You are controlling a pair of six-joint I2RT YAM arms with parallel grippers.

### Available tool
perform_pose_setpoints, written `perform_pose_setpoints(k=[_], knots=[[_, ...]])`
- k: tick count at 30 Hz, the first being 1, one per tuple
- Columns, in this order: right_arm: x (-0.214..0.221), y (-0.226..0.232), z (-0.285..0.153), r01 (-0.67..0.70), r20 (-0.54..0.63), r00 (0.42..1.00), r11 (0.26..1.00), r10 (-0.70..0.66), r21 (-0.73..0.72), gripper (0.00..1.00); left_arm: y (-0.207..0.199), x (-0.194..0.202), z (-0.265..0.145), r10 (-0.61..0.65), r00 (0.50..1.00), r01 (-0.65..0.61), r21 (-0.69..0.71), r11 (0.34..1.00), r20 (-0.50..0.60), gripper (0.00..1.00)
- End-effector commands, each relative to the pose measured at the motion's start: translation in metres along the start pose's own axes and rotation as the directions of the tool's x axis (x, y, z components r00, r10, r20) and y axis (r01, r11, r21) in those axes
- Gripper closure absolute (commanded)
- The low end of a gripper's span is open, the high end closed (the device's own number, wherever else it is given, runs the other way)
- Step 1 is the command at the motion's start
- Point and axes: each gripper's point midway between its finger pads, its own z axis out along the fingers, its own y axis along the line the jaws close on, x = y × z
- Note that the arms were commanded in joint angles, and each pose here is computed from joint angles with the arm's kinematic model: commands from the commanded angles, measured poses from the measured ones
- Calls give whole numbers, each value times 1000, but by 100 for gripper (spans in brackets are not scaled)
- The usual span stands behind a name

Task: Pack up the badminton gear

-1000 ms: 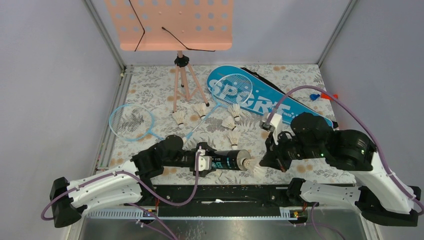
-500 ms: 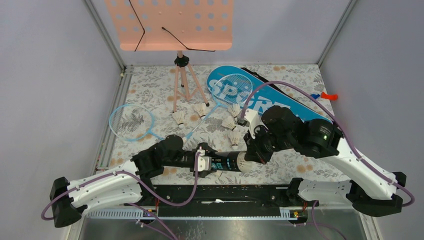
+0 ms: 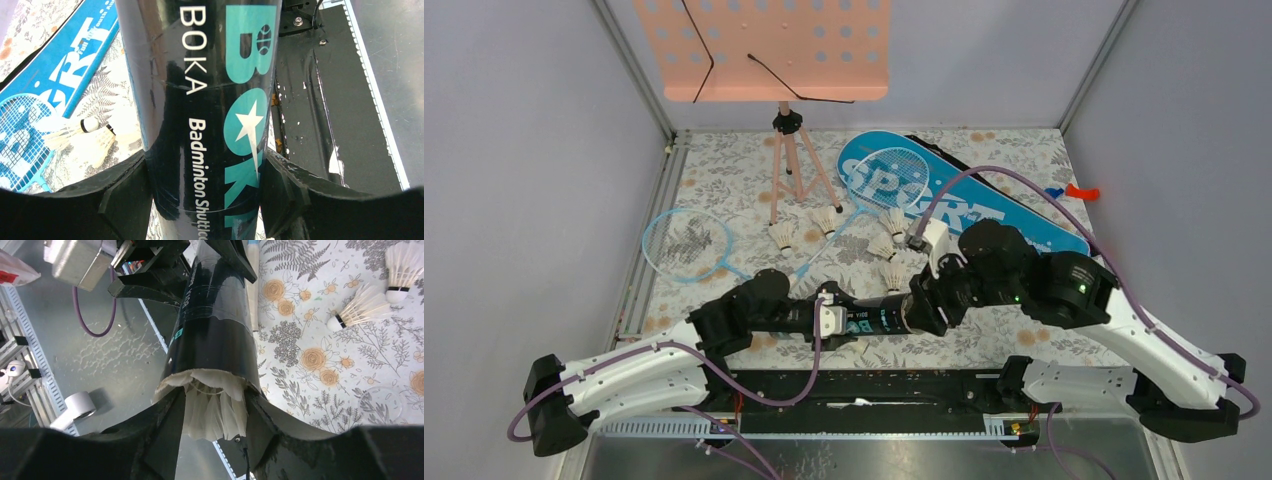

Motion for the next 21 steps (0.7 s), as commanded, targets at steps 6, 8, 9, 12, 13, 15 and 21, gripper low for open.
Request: perform_pose_setpoints(k=[6,8,9,12,13,15,21], knots=[[-28,-7,-51,-7,237,972,997,-12,81,36,-1,-40,-1,92,983,-96,15,995,161,83],[-29,-9,-57,-11,261,965,995,-14,94,32,-2,-40,-1,92,982,-96,19,995,162,83],[-29,-10,-58,-9,270,963,995,-18,97,31,-2,-40,-1,92,982,-96,18,995,164,83],[-28,-13,-53,-11,265,964,994,-18,108,24,-2,-41,-1,94,981,-99,21,995,169,83],[-27,-15,-51,-14,254,967,992,-18,122,12,-2,-41,-1,93,981,-98,20,995,169,83],[-24,-22,-46,-16,228,973,988,-19,154,1,-2,-41,-1,90,981,-95,21,995,169,83],[-18,-41,-27,-27,177,984,970,-17,242,0,0,-47,-2,85,979,-88,4,996,185,83]])
